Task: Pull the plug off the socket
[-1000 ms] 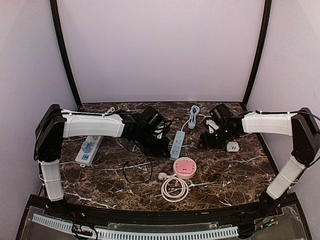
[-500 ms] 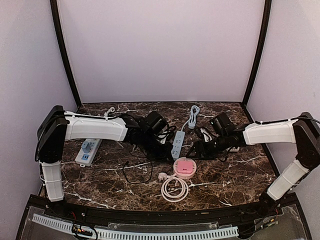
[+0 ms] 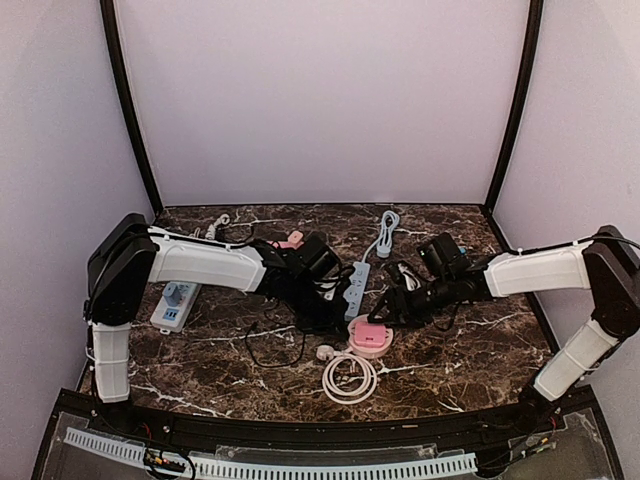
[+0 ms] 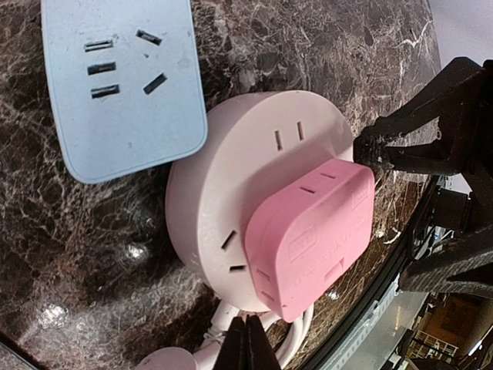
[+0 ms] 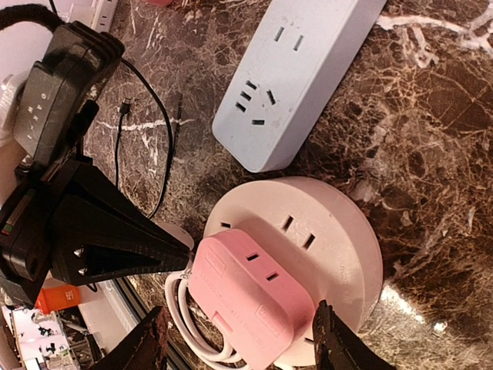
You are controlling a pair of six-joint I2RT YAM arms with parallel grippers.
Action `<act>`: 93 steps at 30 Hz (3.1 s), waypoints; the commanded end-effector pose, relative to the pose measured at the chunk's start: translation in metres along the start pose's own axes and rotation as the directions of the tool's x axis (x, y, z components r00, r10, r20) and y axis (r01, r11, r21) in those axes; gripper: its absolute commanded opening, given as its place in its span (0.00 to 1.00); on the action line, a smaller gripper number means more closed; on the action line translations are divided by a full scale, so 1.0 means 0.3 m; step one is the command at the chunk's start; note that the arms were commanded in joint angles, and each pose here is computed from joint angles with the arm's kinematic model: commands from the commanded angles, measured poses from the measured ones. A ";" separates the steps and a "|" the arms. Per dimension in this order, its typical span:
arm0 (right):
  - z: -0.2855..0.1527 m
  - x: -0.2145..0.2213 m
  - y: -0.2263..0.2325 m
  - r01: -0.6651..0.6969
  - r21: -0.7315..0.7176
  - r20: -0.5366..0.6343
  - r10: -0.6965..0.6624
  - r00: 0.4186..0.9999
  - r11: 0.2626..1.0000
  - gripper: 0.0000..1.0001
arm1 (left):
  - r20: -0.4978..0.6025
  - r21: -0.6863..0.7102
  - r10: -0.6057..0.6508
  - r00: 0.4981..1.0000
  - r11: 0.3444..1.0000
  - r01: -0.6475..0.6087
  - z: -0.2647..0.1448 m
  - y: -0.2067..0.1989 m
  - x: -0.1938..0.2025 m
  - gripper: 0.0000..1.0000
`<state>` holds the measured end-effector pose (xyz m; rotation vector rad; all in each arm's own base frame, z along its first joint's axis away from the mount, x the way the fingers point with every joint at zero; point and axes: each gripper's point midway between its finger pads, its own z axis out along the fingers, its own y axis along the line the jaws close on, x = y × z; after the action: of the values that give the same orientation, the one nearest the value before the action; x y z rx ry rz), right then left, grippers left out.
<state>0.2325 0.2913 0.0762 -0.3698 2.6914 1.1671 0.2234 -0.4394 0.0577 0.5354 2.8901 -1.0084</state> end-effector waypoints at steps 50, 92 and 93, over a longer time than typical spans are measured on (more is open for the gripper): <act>-0.053 0.057 0.100 0.170 0.096 0.016 -0.172 0.985 0.981 0.65 | 0.055 -0.011 0.016 0.998 1.000 -0.015 0.051 -0.027 -0.196 0.00; -0.080 -0.097 -0.104 -0.069 0.185 0.230 0.025 0.973 0.980 0.68 | 0.036 0.362 -0.423 0.905 0.850 0.383 0.093 -0.118 0.093 0.42; -0.079 -0.097 -0.105 -0.068 0.186 0.229 0.024 0.973 0.980 0.68 | 0.032 0.363 -0.422 0.906 0.849 0.382 0.099 -0.122 0.089 0.42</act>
<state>0.2615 0.2580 0.0696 -0.1575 2.6427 0.8684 0.1777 -0.4714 0.0520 -0.0783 2.8232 -1.5534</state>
